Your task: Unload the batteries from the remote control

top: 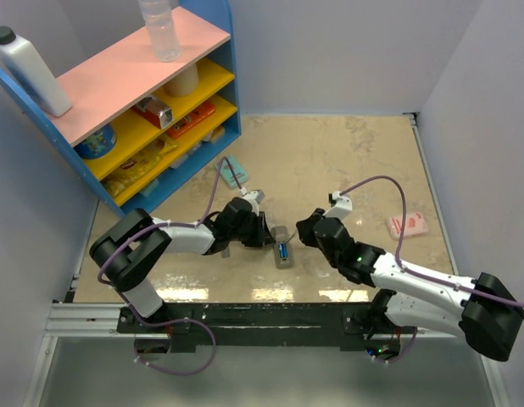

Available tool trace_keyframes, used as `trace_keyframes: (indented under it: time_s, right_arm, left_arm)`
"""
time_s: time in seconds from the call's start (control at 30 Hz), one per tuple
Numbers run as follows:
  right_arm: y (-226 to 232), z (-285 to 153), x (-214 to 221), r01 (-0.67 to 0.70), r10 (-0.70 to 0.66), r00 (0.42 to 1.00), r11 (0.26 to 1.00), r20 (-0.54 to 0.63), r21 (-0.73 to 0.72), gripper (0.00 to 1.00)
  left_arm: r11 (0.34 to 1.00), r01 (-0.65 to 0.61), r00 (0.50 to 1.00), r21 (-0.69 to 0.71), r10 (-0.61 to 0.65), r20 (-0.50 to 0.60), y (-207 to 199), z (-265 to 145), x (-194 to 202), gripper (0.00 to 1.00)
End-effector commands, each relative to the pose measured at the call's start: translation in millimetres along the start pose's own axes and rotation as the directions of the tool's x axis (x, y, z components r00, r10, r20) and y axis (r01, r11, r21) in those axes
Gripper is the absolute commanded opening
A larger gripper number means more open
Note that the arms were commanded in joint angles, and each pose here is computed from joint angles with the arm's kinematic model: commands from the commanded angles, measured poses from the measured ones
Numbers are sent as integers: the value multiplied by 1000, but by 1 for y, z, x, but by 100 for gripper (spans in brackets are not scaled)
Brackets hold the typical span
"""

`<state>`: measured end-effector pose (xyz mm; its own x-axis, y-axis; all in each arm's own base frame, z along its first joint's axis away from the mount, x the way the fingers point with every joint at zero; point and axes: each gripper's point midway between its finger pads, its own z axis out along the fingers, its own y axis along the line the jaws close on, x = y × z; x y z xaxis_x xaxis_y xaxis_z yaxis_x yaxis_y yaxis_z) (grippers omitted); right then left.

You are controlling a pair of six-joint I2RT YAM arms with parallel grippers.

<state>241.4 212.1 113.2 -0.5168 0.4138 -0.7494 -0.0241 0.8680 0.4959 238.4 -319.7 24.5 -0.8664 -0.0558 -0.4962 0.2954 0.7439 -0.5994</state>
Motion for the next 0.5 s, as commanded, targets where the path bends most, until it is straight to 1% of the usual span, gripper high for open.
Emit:
trace_keyframes:
  time_s: [0.0, 0.23, 0.33, 0.47]
  right_arm:
    - [-5, -2, 38, 62, -72, 984, 996, -162, -68, 0]
    - [-9, 2, 34, -28, 5, 980, 993, -198, -117, 0]
    - [-12, 5, 29, -24, 2, 981, 993, -192, -117, 0]
    - [-12, 11, 27, -45, 10, 976, 987, -219, -154, 0]
  left_arm:
    - [999, -39, 999, -16, 39, -4, 0, 6, 1, 26]
    - [999, -37, 999, -19, 37, -21, 4, 10, 9, 26]
    - [999, -36, 999, -21, 36, -24, 5, 12, 10, 26]
    - [999, -36, 999, -14, 36, -28, 3, 14, 12, 26]
